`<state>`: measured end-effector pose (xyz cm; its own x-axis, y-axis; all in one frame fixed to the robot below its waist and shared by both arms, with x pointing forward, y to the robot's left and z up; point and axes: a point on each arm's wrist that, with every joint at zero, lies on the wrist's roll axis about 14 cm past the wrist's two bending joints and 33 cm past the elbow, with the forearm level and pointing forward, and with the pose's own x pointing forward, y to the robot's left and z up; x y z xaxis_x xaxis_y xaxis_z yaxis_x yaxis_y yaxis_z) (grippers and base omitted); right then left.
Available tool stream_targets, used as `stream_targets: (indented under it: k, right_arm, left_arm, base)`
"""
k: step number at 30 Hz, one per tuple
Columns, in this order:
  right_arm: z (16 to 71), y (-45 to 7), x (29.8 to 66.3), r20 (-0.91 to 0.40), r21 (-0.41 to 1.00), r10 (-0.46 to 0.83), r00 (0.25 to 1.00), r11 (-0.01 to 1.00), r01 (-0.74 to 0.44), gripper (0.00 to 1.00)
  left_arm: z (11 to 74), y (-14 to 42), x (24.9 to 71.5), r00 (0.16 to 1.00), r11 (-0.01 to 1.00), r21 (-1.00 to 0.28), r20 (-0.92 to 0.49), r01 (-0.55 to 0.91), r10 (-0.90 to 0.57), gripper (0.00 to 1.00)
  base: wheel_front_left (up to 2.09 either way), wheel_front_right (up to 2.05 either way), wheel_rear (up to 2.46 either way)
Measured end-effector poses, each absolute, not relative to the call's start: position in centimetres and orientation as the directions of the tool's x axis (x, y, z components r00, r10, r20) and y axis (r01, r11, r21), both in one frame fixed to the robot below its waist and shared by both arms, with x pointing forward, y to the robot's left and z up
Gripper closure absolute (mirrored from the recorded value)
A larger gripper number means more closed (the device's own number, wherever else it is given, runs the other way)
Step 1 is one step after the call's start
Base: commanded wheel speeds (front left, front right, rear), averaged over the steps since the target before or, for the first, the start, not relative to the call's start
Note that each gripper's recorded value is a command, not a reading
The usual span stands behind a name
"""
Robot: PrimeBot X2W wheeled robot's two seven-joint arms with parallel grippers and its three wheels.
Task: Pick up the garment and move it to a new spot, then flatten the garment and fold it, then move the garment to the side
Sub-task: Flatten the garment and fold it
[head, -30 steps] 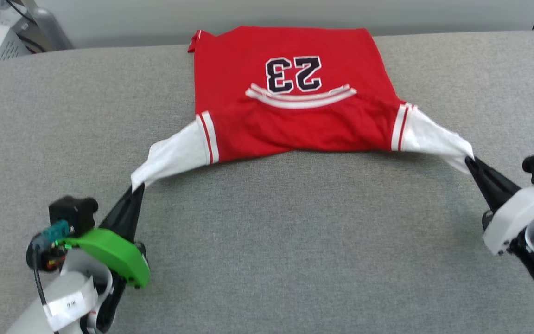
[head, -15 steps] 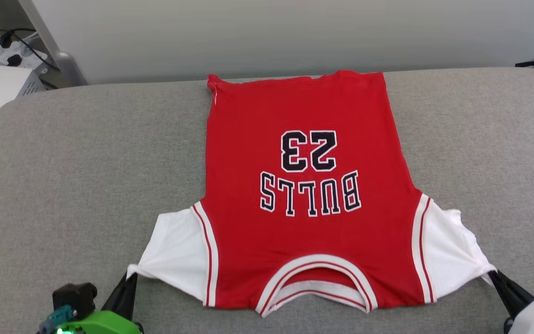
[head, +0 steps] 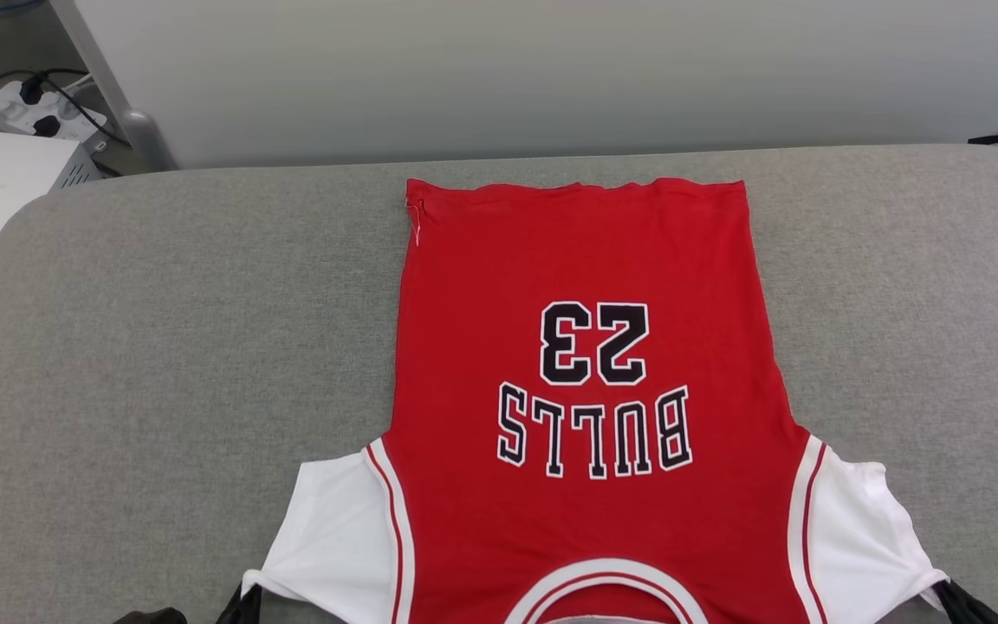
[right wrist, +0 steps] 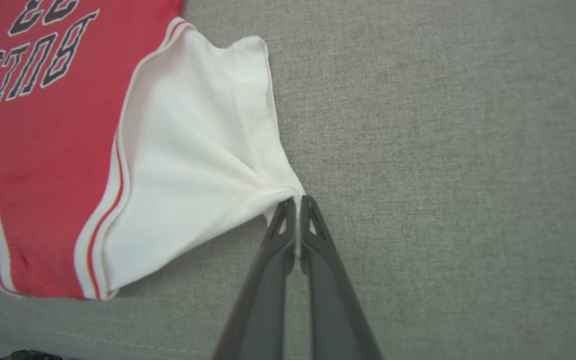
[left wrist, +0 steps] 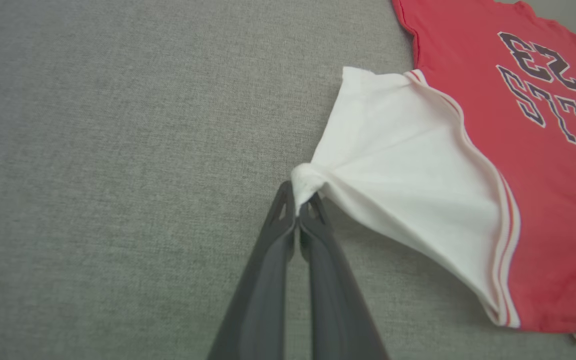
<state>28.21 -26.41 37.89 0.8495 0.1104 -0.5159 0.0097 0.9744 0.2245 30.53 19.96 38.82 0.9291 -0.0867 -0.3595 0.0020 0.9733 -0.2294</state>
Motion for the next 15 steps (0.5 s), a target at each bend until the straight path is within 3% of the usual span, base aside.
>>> stream_targets:
  k: [1,8,15]
  right_arm:
    - [38.2,-26.4,28.6,-0.507,0.219,0.109,0.855,0.976,0.006,0.0]
    - [41.5,-26.9,31.6,-0.442,0.145,0.115,0.89,0.988,-0.056,0.0]
    - [52.0,-28.2,39.8,-0.184,-0.006,0.122,0.975,0.992,-0.126,0.0]
  left_arm:
    - [39.0,19.8,30.6,0.931,0.973,-0.23,-0.354,0.005,-0.088,1.0]
    - [39.3,18.3,31.1,0.938,0.97,-0.243,-0.331,0.023,-0.105,1.0]
    - [40.7,17.8,32.6,0.956,0.969,-0.246,-0.276,0.027,-0.097,1.0]
  base:
    - [0.0,0.0,0.0]
    - [0.0,0.0,0.0]
    - [0.0,0.0,0.0]
